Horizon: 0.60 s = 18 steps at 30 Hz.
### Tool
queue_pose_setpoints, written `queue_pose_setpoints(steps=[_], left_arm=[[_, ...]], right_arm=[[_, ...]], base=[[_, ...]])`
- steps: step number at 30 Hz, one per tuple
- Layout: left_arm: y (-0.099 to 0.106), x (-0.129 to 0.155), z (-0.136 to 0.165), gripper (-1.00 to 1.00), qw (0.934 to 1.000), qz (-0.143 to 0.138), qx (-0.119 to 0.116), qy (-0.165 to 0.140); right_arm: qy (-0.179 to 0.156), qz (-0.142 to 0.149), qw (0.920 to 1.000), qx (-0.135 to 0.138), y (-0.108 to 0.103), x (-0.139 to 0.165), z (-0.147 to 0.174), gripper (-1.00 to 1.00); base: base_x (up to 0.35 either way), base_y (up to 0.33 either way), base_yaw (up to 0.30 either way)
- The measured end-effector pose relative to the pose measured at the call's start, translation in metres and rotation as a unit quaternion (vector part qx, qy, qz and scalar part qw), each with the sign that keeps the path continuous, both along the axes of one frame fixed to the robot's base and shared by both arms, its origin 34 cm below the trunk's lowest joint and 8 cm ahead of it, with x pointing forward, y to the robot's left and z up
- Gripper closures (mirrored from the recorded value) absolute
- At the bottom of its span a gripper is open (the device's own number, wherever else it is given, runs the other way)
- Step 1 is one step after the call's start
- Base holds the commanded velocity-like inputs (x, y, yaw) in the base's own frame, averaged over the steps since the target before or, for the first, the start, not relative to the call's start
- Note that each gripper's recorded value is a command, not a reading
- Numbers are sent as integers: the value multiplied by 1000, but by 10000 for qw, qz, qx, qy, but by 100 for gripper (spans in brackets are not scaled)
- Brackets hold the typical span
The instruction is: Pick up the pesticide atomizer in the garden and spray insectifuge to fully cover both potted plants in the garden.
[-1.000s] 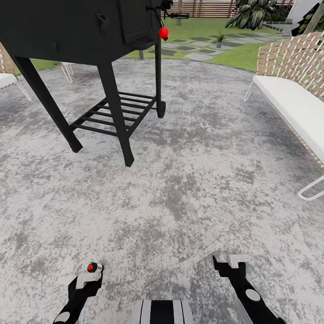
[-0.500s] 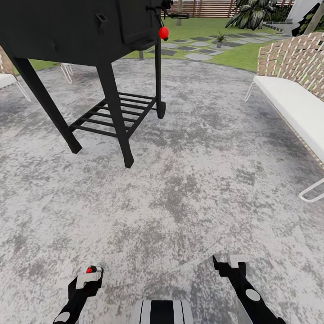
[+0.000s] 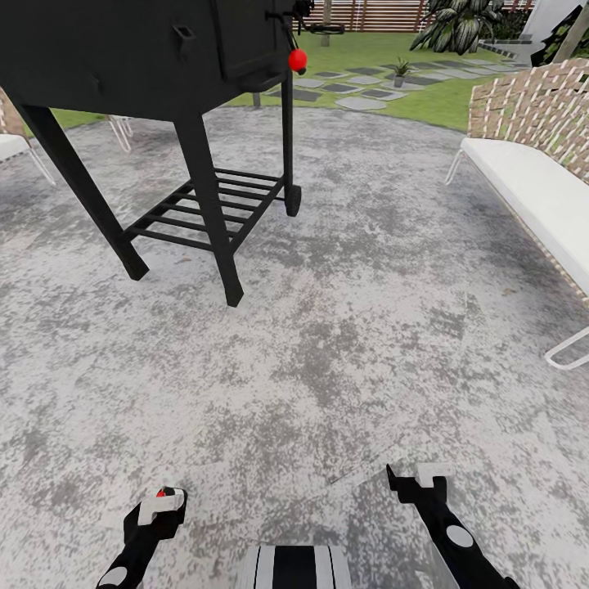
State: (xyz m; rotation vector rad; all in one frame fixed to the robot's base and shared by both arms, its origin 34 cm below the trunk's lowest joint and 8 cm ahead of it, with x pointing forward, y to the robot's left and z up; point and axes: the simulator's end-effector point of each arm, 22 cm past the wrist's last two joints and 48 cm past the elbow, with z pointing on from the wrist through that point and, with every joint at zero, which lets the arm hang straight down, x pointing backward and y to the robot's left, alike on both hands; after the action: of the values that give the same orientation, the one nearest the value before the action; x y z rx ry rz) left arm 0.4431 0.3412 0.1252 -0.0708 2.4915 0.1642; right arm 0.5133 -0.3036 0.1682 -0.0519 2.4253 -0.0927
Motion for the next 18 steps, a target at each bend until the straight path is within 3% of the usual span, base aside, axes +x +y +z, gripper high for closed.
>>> queue_pose_setpoints(steps=[18], left_arm=[[0,1,0,-100,10000,6,0,-8]], right_arm=[[0,0,10000,2,0,0,0,-100]], base=[[17,0,0]])
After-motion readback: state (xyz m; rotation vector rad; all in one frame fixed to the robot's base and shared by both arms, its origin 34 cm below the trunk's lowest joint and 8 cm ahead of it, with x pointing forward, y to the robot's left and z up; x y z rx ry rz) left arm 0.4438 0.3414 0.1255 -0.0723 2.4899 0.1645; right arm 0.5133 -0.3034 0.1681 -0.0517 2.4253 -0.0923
